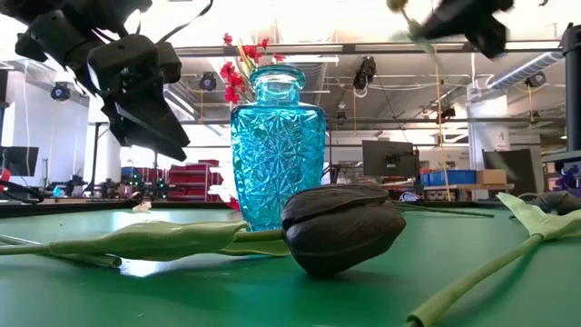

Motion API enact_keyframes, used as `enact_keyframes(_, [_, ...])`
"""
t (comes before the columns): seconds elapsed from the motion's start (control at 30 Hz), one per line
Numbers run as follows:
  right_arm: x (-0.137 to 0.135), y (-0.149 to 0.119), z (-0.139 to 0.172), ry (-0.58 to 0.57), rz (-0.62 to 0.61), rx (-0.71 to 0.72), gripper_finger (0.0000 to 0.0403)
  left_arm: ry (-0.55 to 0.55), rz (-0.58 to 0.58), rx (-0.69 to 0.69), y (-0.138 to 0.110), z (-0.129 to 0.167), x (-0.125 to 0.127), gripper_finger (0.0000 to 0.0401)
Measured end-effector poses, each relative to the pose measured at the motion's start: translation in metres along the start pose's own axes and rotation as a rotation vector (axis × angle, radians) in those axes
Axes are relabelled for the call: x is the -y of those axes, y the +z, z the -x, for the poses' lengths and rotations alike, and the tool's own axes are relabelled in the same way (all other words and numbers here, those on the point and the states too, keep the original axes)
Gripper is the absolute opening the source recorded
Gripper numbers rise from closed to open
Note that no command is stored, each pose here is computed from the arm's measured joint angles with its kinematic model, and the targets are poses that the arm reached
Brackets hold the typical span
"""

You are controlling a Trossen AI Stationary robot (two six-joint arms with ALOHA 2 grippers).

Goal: Sort flowers into vase by color
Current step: Put the right pink tulip into the purple vase

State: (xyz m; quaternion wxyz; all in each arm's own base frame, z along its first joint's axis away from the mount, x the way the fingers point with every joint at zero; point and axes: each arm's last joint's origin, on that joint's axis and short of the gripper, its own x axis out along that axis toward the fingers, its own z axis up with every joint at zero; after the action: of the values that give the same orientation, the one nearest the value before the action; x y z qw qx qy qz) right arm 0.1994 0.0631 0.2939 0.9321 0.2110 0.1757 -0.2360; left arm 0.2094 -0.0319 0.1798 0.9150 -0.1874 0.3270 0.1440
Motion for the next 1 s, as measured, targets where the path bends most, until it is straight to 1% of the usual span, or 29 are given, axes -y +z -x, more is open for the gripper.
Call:
enact_keyframes(0.13, [-0.011,0.021,-0.007,0.056,0.130,0.173,0.0018,0.000,0.002,0.000,0.001,0.000,0.000,0.0231])
enact_keyframes(0.27, [-0.016,0.039,-0.019,0.062,0.246,0.315,0.0018,-0.010,0.002,0.015,0.006,0.002,0.004,0.0231])
enact_keyframes(0.5, [-0.010,0.066,-0.052,0.111,0.335,0.497,0.0018,-0.005,-0.007,0.008,0.010,0.004,0.006,0.0231])
enact_keyframes(0.67, [0.003,0.078,-0.078,0.094,0.352,0.567,0.0018,-0.004,-0.007,0.006,0.010,0.004,0.005,0.0231])
enact_keyframes(0.8, [0.017,0.085,-0.095,0.036,0.344,0.609,0.0018,-0.004,-0.011,0.006,0.010,0.004,0.005,0.0231])
enact_keyframes(1.0, [0.031,0.096,-0.110,0.107,0.295,0.688,0.0018,0.016,-0.019,0.019,0.011,0.004,0.005,0.0231])
